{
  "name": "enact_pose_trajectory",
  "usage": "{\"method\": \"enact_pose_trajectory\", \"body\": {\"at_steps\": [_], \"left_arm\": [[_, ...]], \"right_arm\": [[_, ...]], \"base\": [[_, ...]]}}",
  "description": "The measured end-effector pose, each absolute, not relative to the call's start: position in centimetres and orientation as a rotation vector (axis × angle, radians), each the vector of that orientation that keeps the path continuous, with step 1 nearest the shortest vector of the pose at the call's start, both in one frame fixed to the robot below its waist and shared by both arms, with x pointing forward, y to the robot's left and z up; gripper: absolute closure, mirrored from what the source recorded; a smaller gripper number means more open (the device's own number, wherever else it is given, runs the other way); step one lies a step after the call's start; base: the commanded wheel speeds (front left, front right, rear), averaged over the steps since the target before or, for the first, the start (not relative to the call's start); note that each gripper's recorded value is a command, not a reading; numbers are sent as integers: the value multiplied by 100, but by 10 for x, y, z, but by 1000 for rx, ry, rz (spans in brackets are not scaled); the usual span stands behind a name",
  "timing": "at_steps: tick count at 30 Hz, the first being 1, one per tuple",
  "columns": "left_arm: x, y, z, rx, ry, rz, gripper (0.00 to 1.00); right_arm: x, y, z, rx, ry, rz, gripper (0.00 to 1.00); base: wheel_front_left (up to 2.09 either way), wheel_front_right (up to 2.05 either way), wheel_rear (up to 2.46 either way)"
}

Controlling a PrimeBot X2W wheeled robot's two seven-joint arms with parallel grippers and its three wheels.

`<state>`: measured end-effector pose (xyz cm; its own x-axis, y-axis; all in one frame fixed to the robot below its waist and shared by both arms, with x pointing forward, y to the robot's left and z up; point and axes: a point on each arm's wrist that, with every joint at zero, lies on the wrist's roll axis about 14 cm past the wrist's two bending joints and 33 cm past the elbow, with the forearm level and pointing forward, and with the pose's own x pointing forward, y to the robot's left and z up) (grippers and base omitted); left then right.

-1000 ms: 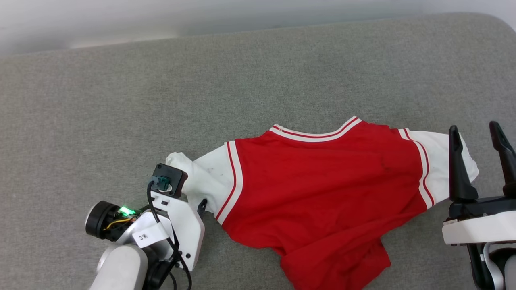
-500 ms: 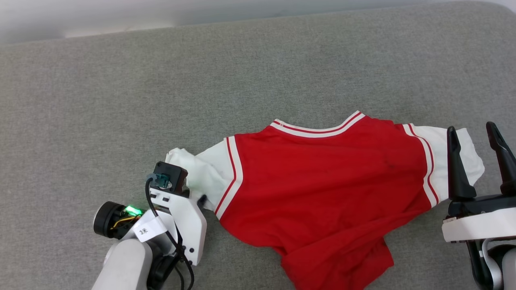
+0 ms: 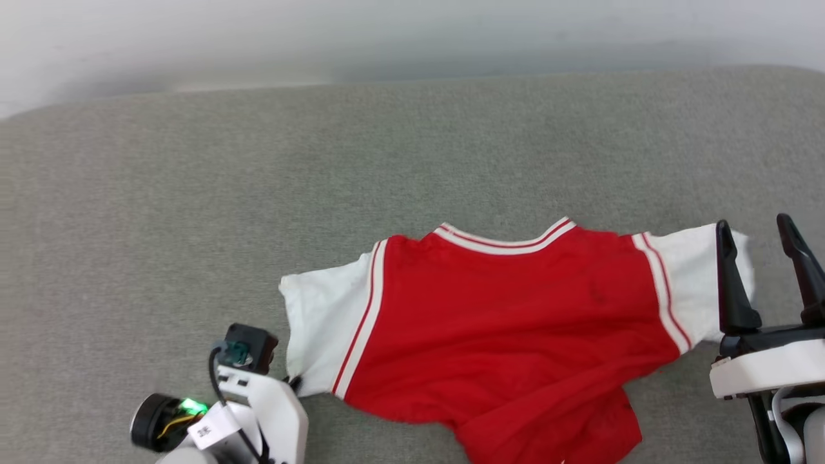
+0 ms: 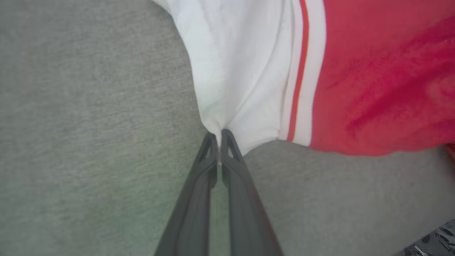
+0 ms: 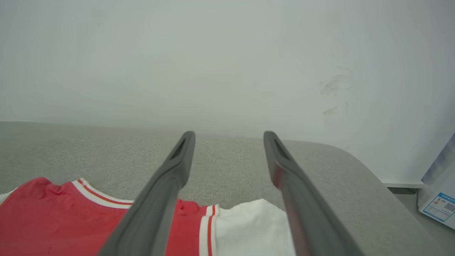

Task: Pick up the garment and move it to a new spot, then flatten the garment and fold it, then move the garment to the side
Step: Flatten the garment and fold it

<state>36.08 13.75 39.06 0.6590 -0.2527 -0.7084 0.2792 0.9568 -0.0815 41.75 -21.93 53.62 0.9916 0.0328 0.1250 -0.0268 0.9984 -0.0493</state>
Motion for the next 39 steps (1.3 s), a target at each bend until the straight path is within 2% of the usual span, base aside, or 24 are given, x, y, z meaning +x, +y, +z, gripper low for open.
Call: {"method": "enact_pose_trajectory", "body": {"at_steps": [5, 12, 13, 14, 16, 23, 25, 29, 39], "left_arm": [[337, 167, 394, 26, 804, -216, 100], [305, 159, 386, 9, 858, -257, 100], [306, 157, 389, 8, 837, -263, 62], [309, 157, 393, 7, 806, -260, 0], [319, 159, 405, 3, 721, -246, 0], [375, 179, 498, 30, 210, -158, 0], [379, 183, 506, 21, 157, -136, 0], [380, 183, 491, 18, 222, -145, 0], [391, 189, 435, 93, 653, -186, 0]], "right_arm": [[416, -209, 543, -40, -139, 58, 0], [412, -199, 549, -37, -142, 83, 0], [412, -199, 550, -37, -144, 84, 0], [411, -198, 550, -37, -143, 85, 0], [410, -198, 552, -38, -144, 88, 0], [403, -200, 565, -35, -185, 80, 0], [401, -201, 567, -34, -190, 75, 0], [401, -204, 567, -32, -185, 63, 0], [410, -205, 548, -33, -130, 52, 0]], "base": [[0, 0, 0], [0, 0, 0], [0, 0, 0], [0, 0, 0], [0, 0, 0], [0, 0, 0], [0, 0, 0], [0, 0, 0], [0, 0, 0]]}}
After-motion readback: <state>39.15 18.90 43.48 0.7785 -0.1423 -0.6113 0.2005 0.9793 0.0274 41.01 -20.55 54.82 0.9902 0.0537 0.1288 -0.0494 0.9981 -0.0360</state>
